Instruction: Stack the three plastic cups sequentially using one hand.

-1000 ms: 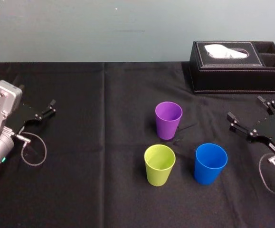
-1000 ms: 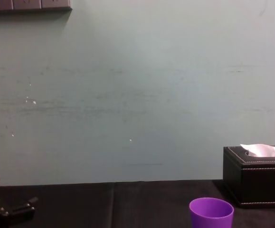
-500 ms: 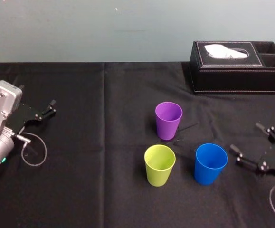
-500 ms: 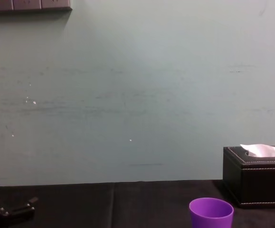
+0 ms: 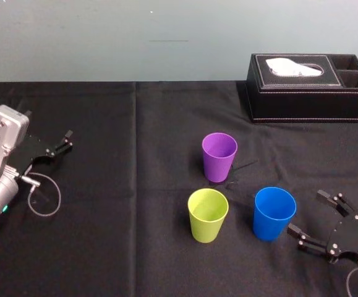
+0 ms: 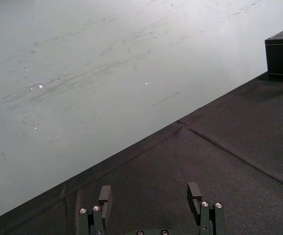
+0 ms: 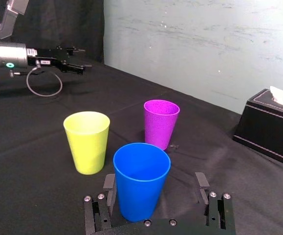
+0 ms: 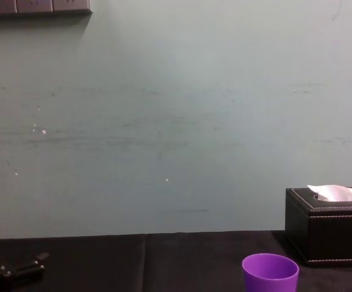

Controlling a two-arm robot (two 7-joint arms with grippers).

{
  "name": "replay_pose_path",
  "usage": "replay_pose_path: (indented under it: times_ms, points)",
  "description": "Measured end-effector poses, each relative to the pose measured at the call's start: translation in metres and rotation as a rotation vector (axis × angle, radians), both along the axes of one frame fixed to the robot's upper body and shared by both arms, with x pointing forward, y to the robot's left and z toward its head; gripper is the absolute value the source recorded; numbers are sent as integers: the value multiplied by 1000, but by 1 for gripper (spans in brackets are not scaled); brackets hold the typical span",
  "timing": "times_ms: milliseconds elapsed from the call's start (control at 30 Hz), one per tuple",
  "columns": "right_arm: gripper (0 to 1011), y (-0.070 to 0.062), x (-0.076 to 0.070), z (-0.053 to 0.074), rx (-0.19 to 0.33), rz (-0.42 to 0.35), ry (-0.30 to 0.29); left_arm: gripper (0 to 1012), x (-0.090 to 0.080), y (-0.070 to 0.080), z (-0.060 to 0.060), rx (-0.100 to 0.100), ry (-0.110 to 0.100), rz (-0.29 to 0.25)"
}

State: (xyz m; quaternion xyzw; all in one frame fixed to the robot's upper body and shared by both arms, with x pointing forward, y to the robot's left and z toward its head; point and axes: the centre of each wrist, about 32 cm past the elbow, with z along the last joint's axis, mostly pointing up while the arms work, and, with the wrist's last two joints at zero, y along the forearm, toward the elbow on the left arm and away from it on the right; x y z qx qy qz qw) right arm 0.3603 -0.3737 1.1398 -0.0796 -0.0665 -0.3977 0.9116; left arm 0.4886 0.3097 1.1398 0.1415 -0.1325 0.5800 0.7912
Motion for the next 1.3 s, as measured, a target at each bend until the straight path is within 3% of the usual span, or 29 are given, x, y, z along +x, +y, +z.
replay_pose_path:
  times_ms: [467,900,1300]
  points:
    - [1002,7,8,-8,59,35,64,1011,0,0,0,0,0,0]
    - [1002,13,9,-10,41,53,86,1011,0,0,0,0,0,0]
    - [1002,22,23,-13,28,58,92,1011,0,0,0,0,0,0]
